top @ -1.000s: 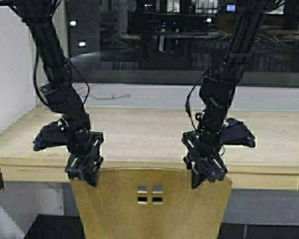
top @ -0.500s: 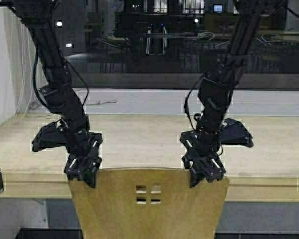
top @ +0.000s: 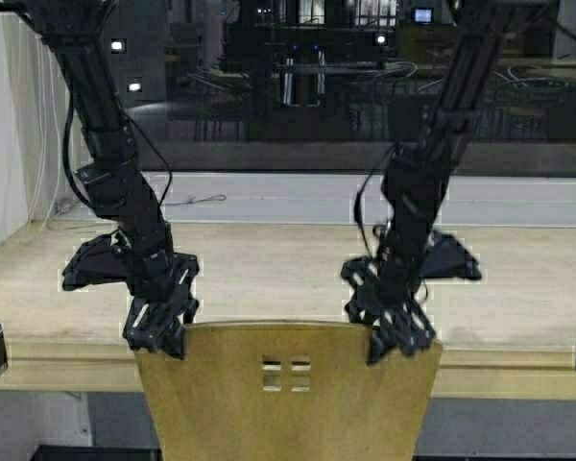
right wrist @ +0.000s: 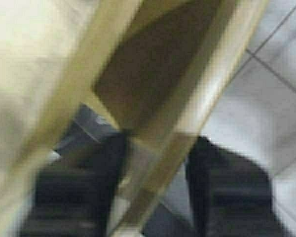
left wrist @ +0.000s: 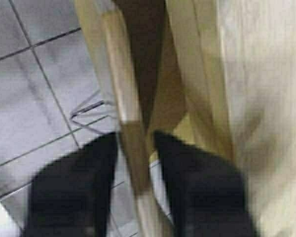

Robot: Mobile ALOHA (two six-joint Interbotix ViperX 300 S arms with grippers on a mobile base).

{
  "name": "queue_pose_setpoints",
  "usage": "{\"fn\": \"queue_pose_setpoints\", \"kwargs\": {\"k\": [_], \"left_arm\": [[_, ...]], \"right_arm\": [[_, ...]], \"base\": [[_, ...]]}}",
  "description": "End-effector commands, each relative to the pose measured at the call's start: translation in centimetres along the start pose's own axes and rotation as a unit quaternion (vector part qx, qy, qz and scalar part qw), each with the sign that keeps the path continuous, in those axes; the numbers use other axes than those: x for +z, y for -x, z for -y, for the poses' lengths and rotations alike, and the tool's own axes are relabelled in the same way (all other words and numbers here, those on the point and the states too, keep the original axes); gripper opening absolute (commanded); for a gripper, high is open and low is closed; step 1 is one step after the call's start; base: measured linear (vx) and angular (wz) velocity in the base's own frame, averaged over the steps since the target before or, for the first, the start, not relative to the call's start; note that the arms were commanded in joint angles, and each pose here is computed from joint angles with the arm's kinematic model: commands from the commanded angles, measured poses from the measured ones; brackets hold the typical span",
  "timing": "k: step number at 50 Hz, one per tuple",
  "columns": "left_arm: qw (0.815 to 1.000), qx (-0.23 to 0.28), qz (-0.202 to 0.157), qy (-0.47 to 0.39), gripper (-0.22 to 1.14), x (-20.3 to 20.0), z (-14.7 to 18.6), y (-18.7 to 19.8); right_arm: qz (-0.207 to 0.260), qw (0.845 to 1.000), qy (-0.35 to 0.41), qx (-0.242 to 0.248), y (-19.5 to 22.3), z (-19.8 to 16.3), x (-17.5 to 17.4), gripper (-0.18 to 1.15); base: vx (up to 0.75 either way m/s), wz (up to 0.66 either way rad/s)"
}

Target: Push the chairs under the table

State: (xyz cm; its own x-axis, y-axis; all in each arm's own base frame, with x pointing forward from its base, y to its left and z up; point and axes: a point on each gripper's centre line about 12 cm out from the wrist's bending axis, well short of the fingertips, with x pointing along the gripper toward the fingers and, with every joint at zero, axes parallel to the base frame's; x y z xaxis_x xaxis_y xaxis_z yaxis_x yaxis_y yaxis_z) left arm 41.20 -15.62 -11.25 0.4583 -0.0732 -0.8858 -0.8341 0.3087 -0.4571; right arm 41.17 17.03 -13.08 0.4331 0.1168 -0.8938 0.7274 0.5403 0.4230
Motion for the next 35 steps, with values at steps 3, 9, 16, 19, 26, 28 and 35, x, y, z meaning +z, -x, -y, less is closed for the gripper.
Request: {"fn": "queue_pose_setpoints", "kwargs": {"k": [3, 9, 16, 19, 26, 28, 35], "left_arm": [[0.999, -0.032, -0.002, -0.001, 0.86, 0.1, 2.6, 2.2], [1.000, -0.028, -0.013, -0.003, 0.86, -0.2, 2.7, 2.4], [0.999, -0.026, -0.023, -0.002, 0.86, -0.3, 2.9, 3.8], [0.999, -0.035, -0.020, 0.001, 0.86, -0.1, 3.4, 4.8], [0.997, -0.071, -0.008, 0.001, 0.86, 0.5, 5.2, 7.7], [0.997, -0.082, -0.008, -0.002, 0.86, 0.5, 5.8, 8.7], [0.994, -0.109, -0.006, -0.013, 0.86, 0.9, 7.1, 11.8]], "right_arm": [[-0.017, 1.000, 0.004, -0.006, 1.2, -0.4, 0.5, 0.88], [-0.019, 1.000, -0.006, -0.005, 2.0, -0.6, 0.9, 0.88], [-0.020, 1.000, -0.016, -0.002, 3.4, -0.8, 1.0, 0.88], [-0.018, 1.000, -0.021, 0.004, 4.2, -1.3, 1.1, 0.88], [-0.011, 0.999, -0.014, 0.032, 6.6, -3.2, 1.8, 0.88], [-0.008, 0.999, -0.010, 0.043, 7.4, -4.0, 2.0, 0.88], [-0.002, 0.998, 0.001, 0.071, 10.4, -5.6, 2.5, 0.88]], "base": [[0.00, 0.01], [0.00, 0.00], [0.00, 0.00], [0.00, 0.00], [0.00, 0.00], [0.00, 0.00], [0.00, 0.00]]}}
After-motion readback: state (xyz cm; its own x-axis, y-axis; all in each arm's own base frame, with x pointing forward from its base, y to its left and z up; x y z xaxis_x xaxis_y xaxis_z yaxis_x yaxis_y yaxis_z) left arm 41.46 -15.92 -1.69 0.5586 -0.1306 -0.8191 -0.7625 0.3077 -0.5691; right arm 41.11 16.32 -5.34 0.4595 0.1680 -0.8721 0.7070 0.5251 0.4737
